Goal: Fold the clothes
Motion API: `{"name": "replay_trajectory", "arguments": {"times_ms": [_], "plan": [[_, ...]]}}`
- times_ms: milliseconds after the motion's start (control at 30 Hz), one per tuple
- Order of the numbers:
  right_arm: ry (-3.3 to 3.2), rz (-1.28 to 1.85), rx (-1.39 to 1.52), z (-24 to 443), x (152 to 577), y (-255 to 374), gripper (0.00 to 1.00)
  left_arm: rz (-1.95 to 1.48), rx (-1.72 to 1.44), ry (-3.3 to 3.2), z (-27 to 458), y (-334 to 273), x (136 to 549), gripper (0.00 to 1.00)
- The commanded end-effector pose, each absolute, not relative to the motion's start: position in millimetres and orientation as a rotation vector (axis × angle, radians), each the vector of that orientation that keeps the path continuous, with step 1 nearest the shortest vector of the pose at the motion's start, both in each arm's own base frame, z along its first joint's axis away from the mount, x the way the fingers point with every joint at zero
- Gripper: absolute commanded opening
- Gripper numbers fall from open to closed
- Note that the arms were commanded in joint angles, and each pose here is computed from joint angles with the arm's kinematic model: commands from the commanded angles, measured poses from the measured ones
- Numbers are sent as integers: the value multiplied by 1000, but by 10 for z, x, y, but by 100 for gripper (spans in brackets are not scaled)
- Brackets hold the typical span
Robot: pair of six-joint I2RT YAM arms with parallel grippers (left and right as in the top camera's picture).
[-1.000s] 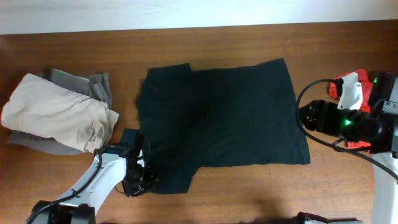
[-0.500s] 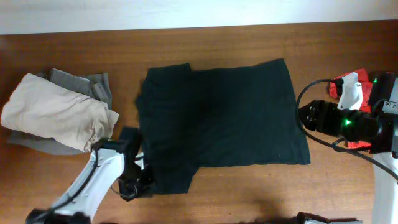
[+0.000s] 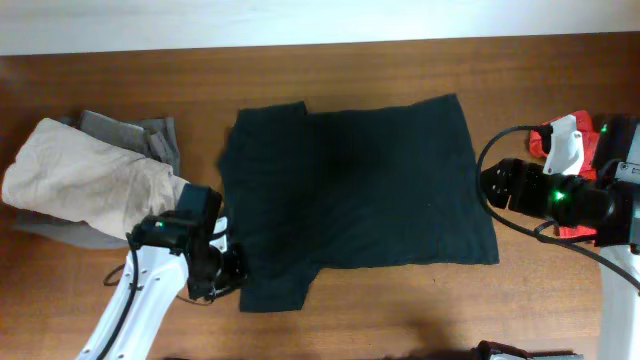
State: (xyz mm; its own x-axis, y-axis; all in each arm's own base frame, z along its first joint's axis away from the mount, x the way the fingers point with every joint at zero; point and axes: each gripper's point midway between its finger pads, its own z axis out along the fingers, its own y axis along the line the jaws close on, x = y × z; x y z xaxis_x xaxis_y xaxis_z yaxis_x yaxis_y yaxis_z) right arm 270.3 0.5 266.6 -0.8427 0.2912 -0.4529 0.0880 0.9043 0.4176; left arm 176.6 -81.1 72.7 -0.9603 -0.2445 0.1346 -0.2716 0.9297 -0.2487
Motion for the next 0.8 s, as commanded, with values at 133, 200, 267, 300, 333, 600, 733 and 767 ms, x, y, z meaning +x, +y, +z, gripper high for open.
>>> {"name": "replay_trajectory", "arguments": {"times_ms": [133, 200, 267, 300, 333, 600, 733, 767], "plan": [[2549, 505, 270, 2642, 2705, -27, 76, 405, 557, -2872, 251, -758, 1493, 63], [2549, 505, 270, 2642, 2706, -27, 76, 420, 575, -2854, 189, -762, 1472, 64], [2549, 505, 270, 2642, 2706, -27, 76, 416, 577, -2849, 136, -761, 1469, 63], [2549, 505, 270, 2642, 2706, -27, 75, 419, 577, -2845, 109, -766, 1474, 63], [2549, 505, 270, 2642, 2706, -27, 75, 419, 578, -2843, 82, -769, 1484, 63], [2549, 505, 270, 2642, 2705, -27, 76, 397, 584, -2745, -130, -803, 1433, 49], [2549, 505, 270, 2642, 2705, -27, 76, 397, 582, -2731, -199, -814, 1445, 18], [2549, 505, 270, 2641, 2705, -28, 76, 405, 574, -2736, -199, -819, 1455, 14]]}}
